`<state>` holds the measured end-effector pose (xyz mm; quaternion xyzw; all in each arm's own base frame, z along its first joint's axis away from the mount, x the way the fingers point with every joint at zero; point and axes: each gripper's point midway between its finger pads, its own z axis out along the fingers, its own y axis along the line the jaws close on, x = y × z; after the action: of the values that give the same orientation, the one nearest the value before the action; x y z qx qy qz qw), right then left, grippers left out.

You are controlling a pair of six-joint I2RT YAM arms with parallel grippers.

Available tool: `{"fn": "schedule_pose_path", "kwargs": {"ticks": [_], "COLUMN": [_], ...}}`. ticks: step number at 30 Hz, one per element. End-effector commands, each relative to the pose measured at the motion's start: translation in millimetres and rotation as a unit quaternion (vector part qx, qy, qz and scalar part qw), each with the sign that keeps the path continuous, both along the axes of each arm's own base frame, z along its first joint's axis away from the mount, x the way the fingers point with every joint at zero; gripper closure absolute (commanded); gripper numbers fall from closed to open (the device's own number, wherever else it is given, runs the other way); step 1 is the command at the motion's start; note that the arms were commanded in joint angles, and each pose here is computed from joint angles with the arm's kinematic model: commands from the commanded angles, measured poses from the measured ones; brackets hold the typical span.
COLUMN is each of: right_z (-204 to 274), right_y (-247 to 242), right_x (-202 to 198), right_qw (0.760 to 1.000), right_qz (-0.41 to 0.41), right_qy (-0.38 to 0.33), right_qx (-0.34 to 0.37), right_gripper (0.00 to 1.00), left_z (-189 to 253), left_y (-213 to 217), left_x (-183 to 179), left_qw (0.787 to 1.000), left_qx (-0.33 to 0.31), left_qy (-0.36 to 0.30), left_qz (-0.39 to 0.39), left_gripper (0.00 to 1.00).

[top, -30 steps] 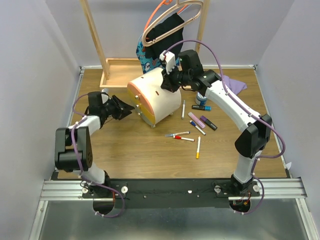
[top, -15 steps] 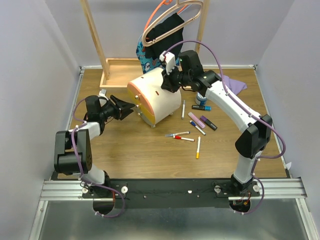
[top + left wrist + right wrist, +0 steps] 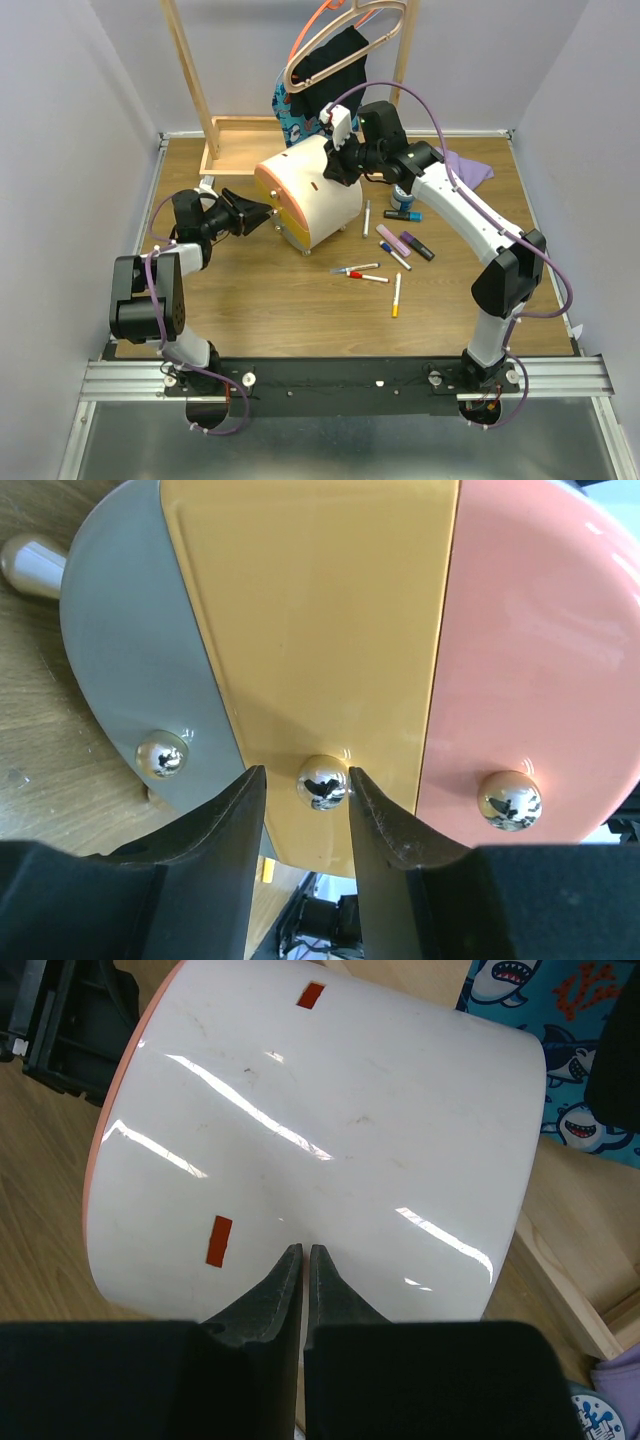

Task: Sort the stationery into containers
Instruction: Open the drawer in the storage box.

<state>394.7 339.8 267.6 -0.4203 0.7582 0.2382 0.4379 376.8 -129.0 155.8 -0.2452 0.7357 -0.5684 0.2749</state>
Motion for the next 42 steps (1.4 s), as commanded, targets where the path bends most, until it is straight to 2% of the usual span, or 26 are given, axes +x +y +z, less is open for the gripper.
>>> {"fn": "schedule_pose_path", "kwargs": {"ticks": [1,17,27,42], "right_z": [-26.9,-28.4,-31.7,-42.9], "right_y": [-5.0,-3.0,-2.8,-4.3], "right_x": [-3.1,-1.8,-2.0,-1.2], "right_qw": [0.999,0.999,0.999,0.998], "right_qz": [-0.006,-0.006,-0.006,-0.004], "right_qy": [0.025,0.025,0.023,0.027], "right_qx": [-0.037,-0.039,-0.045,-0.058], "right_gripper": [0.86,0.87,0.87,0.87], "left_z": [6.0,3.8,5.6,0.2], "left_y": [-10.1,-18.1,-15.9,14.1], "left_x": [-1.3,-3.8,-8.5,-32.8], "left_qw": [1.000,0.999,0.999,1.000], "left_qx": [-0.009,-0.013,-0.022,-0.014], "left_qy": [-0.011,-0.006,-0.006,0.006], "left_qz": [-0.026,-0.031,-0.032,-0.004], "left_gripper": [0.54,0.58,0.71,0.73]}}
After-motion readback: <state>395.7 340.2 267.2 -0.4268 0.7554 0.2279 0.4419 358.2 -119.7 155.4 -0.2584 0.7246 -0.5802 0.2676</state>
